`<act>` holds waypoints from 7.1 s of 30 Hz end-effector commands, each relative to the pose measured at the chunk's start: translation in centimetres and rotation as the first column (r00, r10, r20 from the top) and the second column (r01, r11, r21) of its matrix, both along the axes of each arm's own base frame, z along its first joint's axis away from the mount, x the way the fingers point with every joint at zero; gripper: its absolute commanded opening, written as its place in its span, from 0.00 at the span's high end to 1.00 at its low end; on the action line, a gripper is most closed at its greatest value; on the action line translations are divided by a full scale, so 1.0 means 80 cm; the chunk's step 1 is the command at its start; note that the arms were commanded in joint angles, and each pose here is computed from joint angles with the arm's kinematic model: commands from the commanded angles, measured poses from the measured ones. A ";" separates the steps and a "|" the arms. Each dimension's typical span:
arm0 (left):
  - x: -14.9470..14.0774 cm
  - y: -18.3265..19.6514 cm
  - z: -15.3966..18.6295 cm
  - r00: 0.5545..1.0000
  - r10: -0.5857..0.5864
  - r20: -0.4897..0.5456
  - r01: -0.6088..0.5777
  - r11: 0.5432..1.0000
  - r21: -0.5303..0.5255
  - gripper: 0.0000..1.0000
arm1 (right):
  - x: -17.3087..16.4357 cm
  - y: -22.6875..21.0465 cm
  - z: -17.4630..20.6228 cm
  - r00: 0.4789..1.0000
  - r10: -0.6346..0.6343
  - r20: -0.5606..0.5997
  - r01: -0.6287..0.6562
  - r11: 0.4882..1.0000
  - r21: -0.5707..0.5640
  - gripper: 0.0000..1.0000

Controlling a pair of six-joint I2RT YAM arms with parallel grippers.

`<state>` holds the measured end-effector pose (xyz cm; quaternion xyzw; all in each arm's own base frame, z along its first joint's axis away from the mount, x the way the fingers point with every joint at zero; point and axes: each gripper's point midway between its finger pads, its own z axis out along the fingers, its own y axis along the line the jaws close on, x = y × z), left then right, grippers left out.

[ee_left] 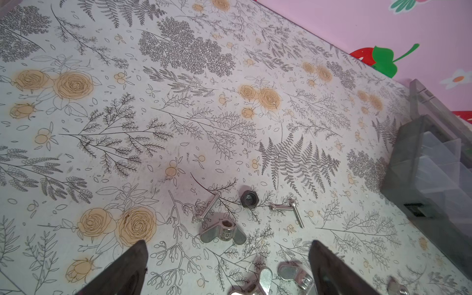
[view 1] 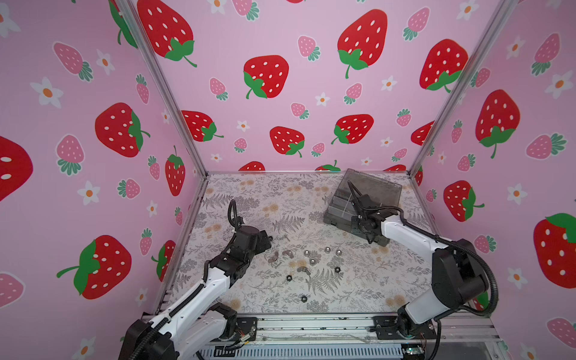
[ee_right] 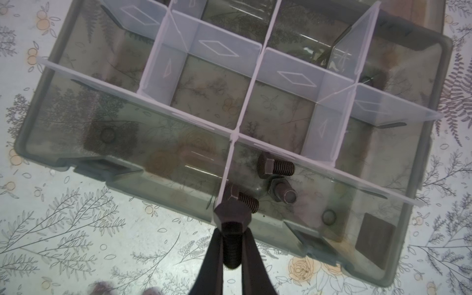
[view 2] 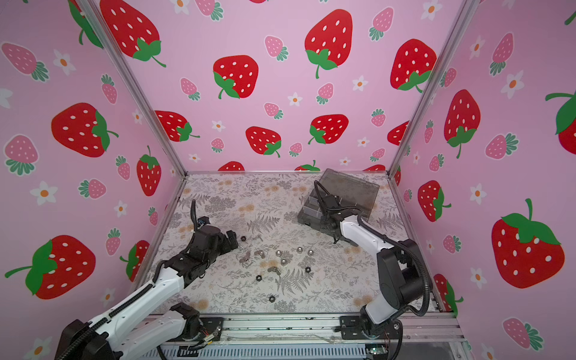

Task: Sort the screws and nuts into containers
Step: Place the screw into the container, then pick up the nut at the center of the table, then move the container to the top-center of the table.

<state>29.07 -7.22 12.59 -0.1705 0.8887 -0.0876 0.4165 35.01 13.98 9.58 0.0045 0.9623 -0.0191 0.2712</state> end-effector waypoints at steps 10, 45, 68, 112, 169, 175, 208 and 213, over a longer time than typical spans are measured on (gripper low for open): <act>0.007 -0.005 0.017 0.998 -0.029 0.054 0.030 0.999 -0.014 0.01 | 0.020 -0.027 -0.020 0.999 -0.045 -0.011 0.045 0.999 0.002 1.00; 0.007 -0.020 0.027 0.992 -0.111 0.063 0.112 0.994 -0.004 0.01 | -0.015 -0.055 0.021 0.984 -0.067 0.165 0.057 0.996 0.061 0.27; -0.039 -0.157 -0.044 0.848 -0.406 -0.339 0.464 0.879 0.108 0.23 | -0.048 -0.120 0.013 0.924 -0.243 0.295 0.257 0.966 -0.007 0.00; -0.007 -0.189 -0.134 0.809 -0.282 -0.516 0.390 0.914 0.113 0.33 | -0.051 -0.116 0.026 0.908 -0.273 0.319 0.266 0.962 0.064 0.00; 0.038 -0.219 -0.071 0.833 -0.372 -0.409 0.476 0.859 0.188 0.88 | -0.046 -0.113 0.035 0.898 -0.300 0.323 0.282 0.954 0.102 0.00; 0.067 -0.265 -0.043 0.827 -0.454 -0.332 0.520 0.842 0.145 0.89 | -0.052 -0.119 0.040 0.888 -0.321 0.330 0.303 0.947 0.105 0.00; 0.191 -0.457 -0.037 0.721 -0.675 -0.153 0.688 0.724 0.046 0.90 | -0.060 -0.130 0.064 0.852 -0.374 0.368 0.346 0.928 0.142 0.00; 0.199 -0.447 -0.052 0.738 -0.650 -0.181 0.670 0.739 0.074 0.89 | -0.061 -0.131 0.063 0.852 -0.375 0.365 0.347 0.927 0.143 0.00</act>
